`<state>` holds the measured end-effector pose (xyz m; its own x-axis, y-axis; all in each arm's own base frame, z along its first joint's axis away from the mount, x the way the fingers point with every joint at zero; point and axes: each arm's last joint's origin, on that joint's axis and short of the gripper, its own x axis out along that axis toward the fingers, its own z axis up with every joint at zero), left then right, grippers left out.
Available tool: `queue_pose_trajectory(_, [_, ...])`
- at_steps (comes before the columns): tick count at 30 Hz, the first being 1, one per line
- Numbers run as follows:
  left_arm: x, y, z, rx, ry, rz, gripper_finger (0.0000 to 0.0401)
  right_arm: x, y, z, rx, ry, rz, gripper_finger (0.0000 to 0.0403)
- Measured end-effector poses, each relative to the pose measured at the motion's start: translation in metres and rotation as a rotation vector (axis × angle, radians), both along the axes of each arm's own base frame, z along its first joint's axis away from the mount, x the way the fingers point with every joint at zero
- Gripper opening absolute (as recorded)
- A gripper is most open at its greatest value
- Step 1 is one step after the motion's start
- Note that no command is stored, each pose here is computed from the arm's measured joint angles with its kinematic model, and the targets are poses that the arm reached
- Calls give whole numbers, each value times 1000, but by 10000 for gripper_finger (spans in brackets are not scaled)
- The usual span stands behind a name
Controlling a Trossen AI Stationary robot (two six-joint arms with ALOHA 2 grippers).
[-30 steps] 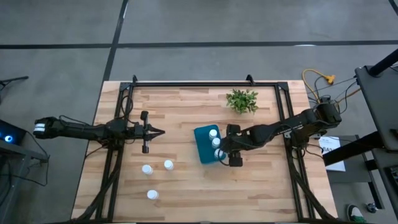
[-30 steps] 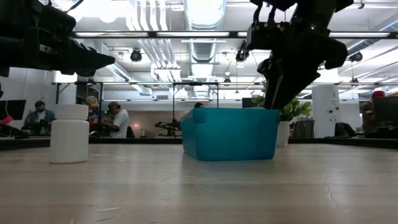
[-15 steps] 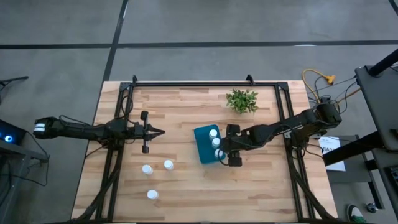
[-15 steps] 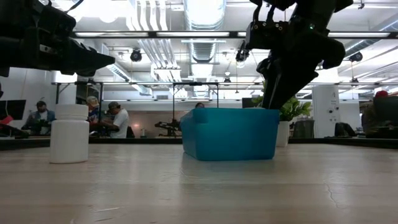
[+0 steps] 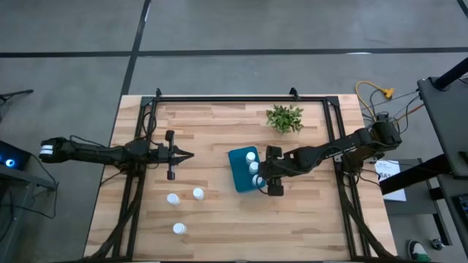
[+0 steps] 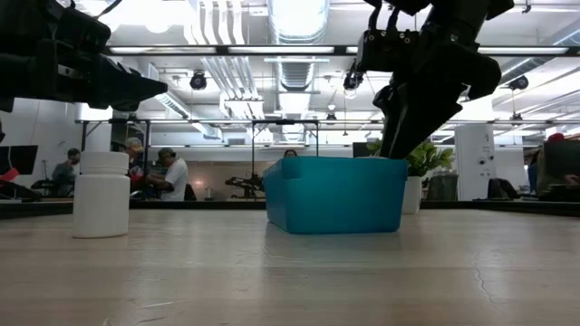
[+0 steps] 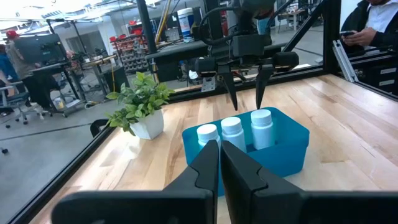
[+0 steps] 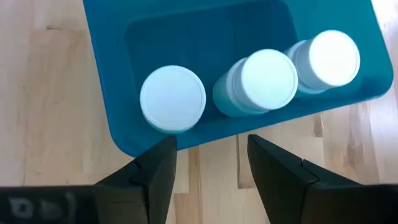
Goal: Pick and place pill bottles into a basket
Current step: Adjust the blue bin
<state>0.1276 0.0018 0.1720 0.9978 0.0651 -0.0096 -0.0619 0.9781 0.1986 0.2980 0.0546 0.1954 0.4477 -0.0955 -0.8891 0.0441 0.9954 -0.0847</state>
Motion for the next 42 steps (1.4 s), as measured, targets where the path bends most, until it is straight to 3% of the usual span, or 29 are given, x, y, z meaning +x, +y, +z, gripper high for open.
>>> queue_pose_trajectory(18, [0, 0, 0, 0, 0, -1, 0, -3, 0, 1, -5, 19, 2, 148])
queue_pose_trajectory(29, [0, 0, 0, -1, 0, -1, 0, -8, -1, 19, 7, -44, 0, 132])
queue_pose_trajectory(42, [0, 0, 0, -3, 1, 0, 0, -7, 1, -3, 1, 59, -15, 132])
